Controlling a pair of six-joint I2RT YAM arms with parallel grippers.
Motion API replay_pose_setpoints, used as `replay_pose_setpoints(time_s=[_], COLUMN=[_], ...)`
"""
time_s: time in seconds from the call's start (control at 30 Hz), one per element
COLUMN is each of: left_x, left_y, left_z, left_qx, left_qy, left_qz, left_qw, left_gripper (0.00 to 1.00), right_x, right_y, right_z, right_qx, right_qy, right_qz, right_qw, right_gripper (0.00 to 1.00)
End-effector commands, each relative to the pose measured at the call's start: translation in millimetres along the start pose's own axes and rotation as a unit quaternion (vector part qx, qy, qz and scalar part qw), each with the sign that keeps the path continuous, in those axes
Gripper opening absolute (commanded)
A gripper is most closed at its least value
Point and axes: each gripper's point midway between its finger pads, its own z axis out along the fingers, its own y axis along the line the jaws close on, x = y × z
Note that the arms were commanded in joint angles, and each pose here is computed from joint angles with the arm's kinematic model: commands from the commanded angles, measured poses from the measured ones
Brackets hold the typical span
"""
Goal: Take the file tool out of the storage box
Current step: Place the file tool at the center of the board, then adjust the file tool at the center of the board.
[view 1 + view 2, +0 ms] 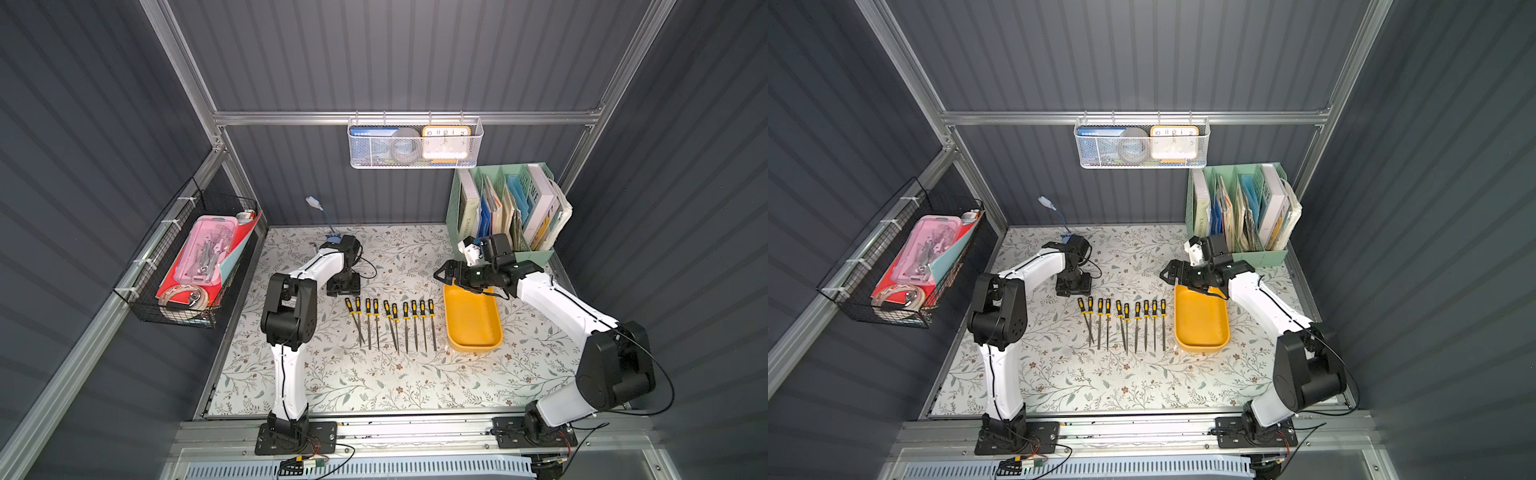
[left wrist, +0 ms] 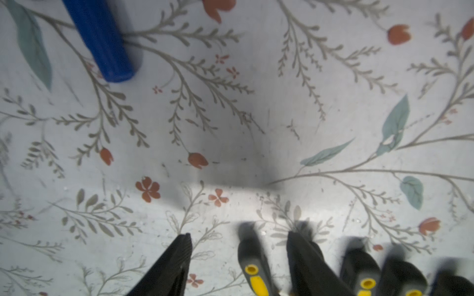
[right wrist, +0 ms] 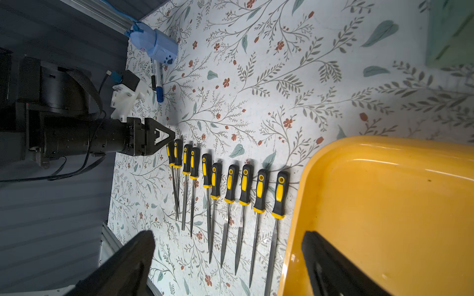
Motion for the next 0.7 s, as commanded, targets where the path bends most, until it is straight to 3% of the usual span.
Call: replay_pose_setpoints(time_s=[0.0, 0.03, 0.2, 0.37, 0.47, 0.5, 0.67], left_x=[-41.8, -51.5, -80.0, -69.2, -40.1, -29.8, 12.2], left_y=[11.2, 11.8, 12.6, 9.5, 5.7, 6.7, 1.4], left_z=[-52.8, -67.6, -119.6, -121.7, -100.4, -93.3, -75.0], left_qx=[-0.012, -0.008, 0.030, 0.076, 0.093, 0.090, 0.116], left_qy=[-0.092, -0.117, -0.200, -0.188, -0.131, -0.117, -0.065], left_qz=[-0.023, -0.026, -0.041, -0.075, -0.090, -0.095, -0.127], left_qw=[0.995, 0.993, 0.979, 0.976, 0.983, 0.984, 0.983], left_gripper=[0.95, 0.99, 1.00, 1.00, 0.99, 0.97, 0.66], right_x=[-4.9, -7.0, -15.3, -6.8, -4.7, -4.3, 1.3], right_y=[-1.7, -3.1, -4.3, 0.9, -2.4, -3.5, -10.7], right_z=[-18.1, -22.0, -37.6, -33.9, -32.8, -32.2, -24.4], right_qx=[0.022, 0.030, 0.039, 0.034, 0.042, 0.043, 0.048], right_qy=[-0.027, -0.037, -0.081, -0.054, -0.047, -0.048, -0.037], right_qz=[-0.024, -0.029, -0.041, -0.044, -0.039, -0.038, -0.034], right_qw=[0.999, 0.998, 0.995, 0.997, 0.997, 0.997, 0.998], right_gripper=[0.96, 0.96, 0.98, 0.94, 0.92, 0.91, 0.91])
